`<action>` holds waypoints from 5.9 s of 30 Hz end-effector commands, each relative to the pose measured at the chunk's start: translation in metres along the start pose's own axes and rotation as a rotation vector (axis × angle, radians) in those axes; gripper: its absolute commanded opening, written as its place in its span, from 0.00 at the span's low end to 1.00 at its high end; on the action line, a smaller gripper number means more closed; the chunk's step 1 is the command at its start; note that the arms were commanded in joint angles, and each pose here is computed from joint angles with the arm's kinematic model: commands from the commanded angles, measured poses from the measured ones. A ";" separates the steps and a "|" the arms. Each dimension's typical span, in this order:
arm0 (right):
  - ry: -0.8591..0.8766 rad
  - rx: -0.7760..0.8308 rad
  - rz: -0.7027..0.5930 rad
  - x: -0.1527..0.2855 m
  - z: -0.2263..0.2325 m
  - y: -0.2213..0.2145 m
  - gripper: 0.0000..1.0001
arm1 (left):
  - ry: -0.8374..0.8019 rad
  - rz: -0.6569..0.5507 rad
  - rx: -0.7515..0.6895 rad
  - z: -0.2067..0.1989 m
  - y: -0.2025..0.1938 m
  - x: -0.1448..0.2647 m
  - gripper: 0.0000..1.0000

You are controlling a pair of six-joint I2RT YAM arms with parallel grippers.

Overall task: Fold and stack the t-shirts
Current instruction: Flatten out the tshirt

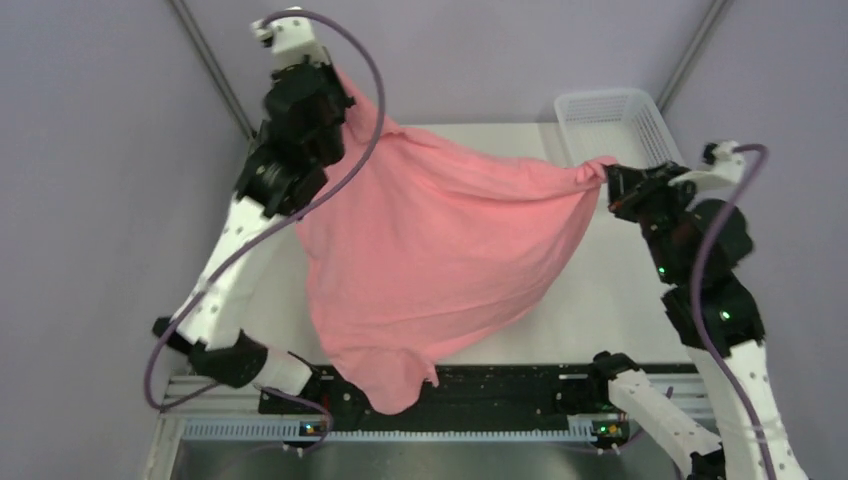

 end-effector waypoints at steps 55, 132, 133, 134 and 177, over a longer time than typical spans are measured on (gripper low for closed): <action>-0.585 -0.027 0.886 -0.044 -0.211 -0.359 0.46 | 0.053 1.178 0.075 0.059 -0.477 0.113 0.99; -0.556 0.090 0.683 -0.085 -0.183 -0.279 0.99 | 0.166 1.100 0.010 0.065 -0.408 0.061 0.99; -0.584 0.086 0.672 -0.073 -0.187 -0.277 0.99 | 0.182 1.113 0.008 0.070 -0.405 0.080 0.99; -0.613 0.083 0.664 -0.060 -0.192 -0.275 0.99 | 0.206 1.139 -0.003 0.078 -0.406 0.100 0.99; -0.680 0.051 0.648 -0.003 -0.205 -0.278 0.98 | 0.399 1.324 0.045 0.140 -0.495 0.248 0.29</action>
Point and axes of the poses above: each gripper's point midway between its finger pads, its own x axis back along the fingers, its own z axis along the line the jaws close on, y = z × x, the point moved 2 cm from there along x, back along the fingers
